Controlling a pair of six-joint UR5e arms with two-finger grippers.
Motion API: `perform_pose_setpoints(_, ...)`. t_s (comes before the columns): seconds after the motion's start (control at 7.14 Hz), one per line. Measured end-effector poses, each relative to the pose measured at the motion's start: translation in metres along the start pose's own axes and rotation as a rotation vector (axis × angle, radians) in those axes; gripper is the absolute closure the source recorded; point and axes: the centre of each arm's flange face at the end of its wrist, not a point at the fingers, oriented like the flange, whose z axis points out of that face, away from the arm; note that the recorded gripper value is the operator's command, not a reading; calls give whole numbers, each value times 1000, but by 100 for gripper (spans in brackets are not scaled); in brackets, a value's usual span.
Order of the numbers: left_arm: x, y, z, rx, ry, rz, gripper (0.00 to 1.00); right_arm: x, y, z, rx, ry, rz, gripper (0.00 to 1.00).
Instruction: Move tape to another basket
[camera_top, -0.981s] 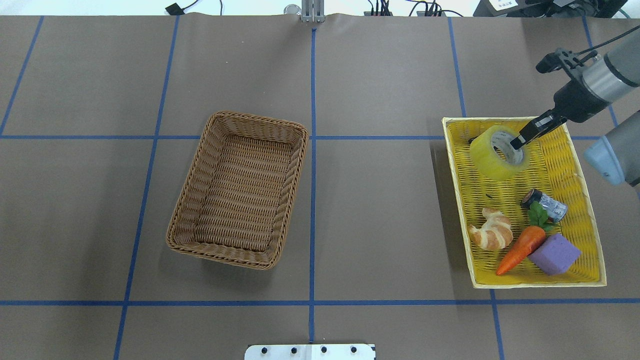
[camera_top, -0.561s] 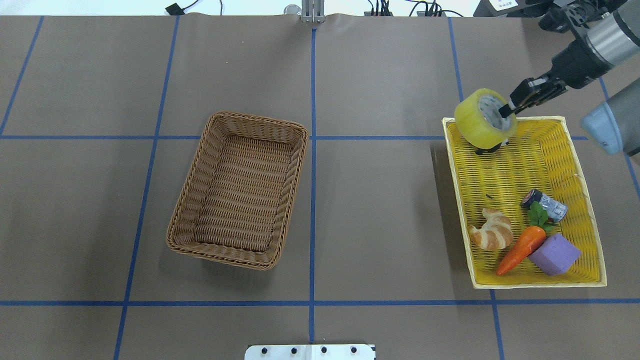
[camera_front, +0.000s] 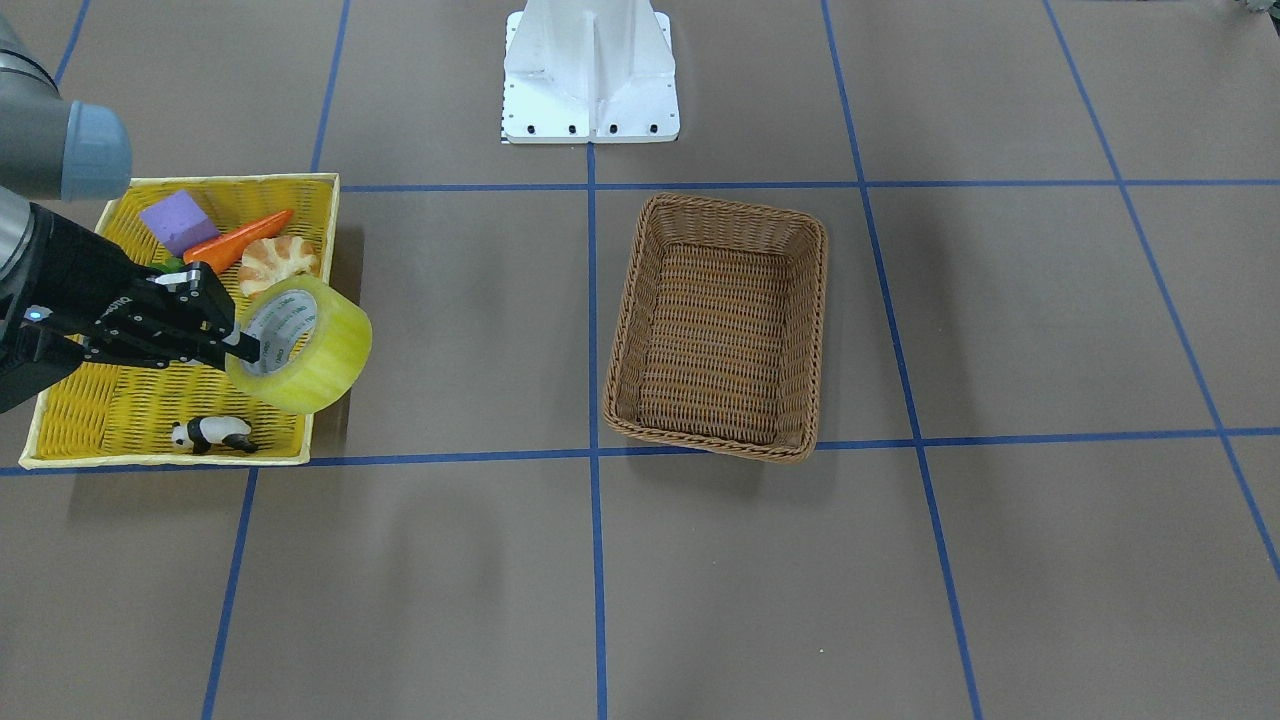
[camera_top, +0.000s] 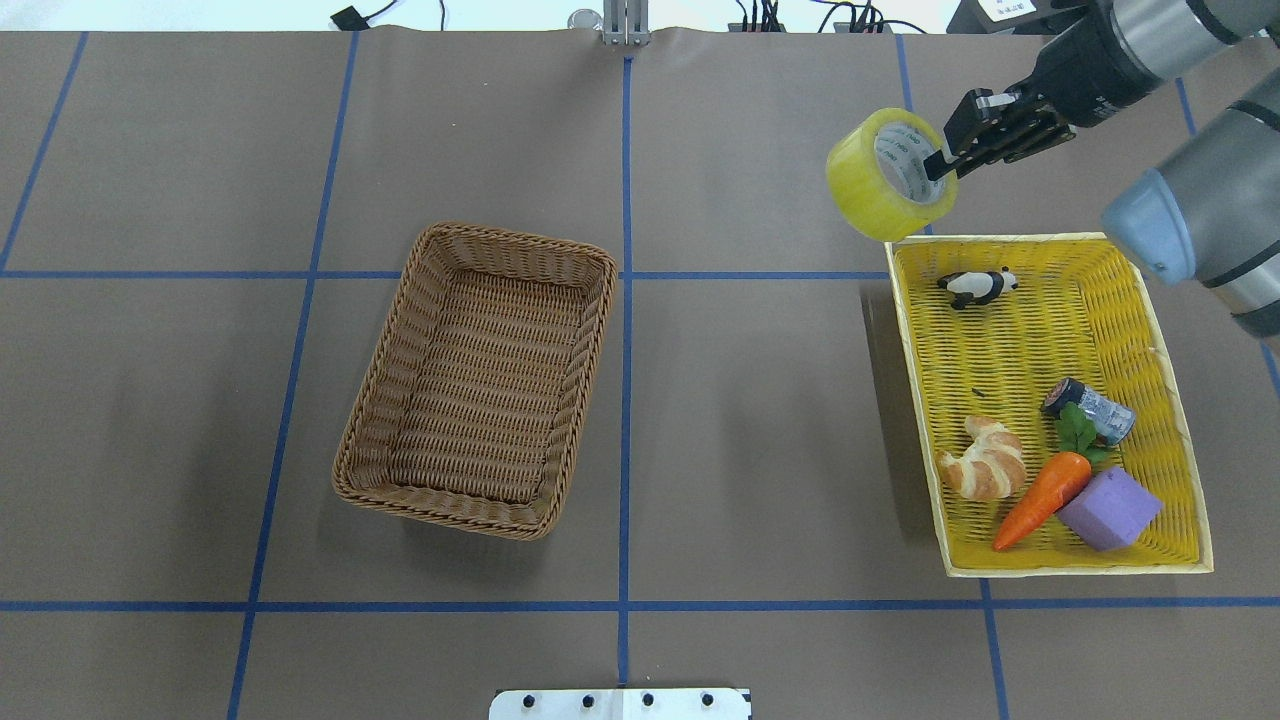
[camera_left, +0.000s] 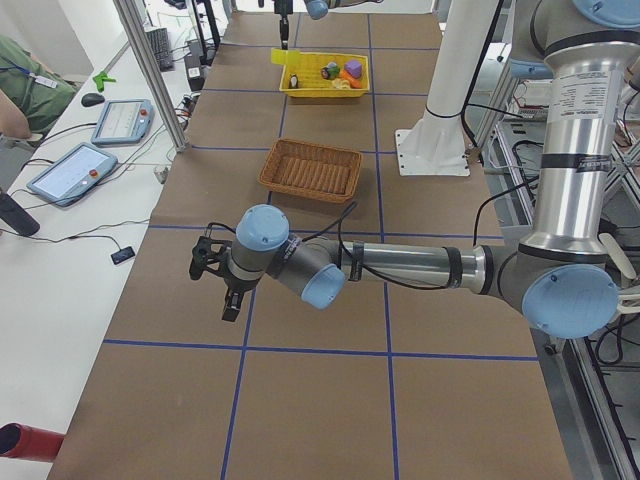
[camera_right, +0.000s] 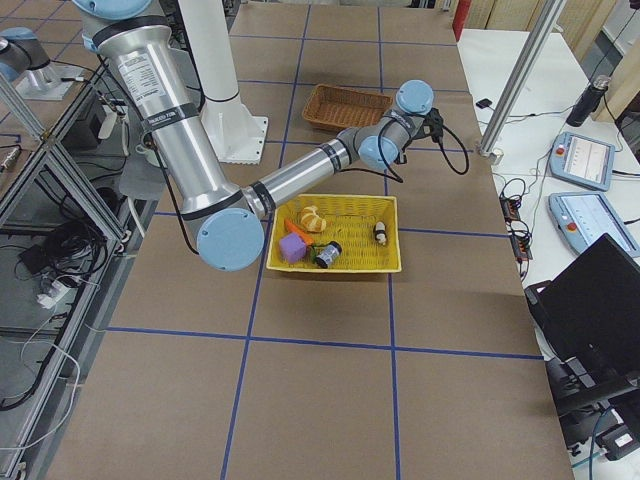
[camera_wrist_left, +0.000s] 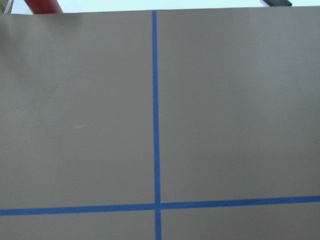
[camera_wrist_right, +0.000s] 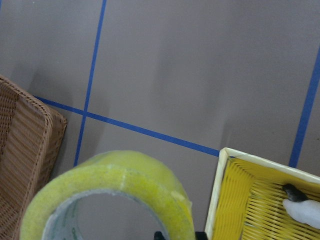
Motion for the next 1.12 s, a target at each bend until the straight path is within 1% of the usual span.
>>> perform_pose_setpoints(0.14,17,-2,-3,54,54,-70,2,-15,6,11,53,-13,32,100)
perform_pose_setpoints(0.28,34,-3,-7,88,119,-159,2,-34,14,26,113,-50,83,100)
perform_pose_setpoints(0.42,56,-3,-8,97,200,-259,2,-54,27,44,168,-113,142,100)
perform_pose_setpoints(0.56,82,-3,-8,89,287,-362,2,-74,42,61,207,-191,202,100)
perform_pose_setpoints(0.7,113,-7,-9,68,380,-470,2,-90,55,72,223,-263,247,100)
perform_pose_setpoints(0.84,147,-13,-12,33,472,-581,2,-104,66,78,222,-328,275,100)
perform_pose_setpoints(0.98,180,-16,-13,-16,555,-666,2,-117,77,81,218,-396,283,100)
perform_pose_setpoints(1.12,210,-13,-12,-71,625,-708,2,-130,88,85,217,-468,280,100)
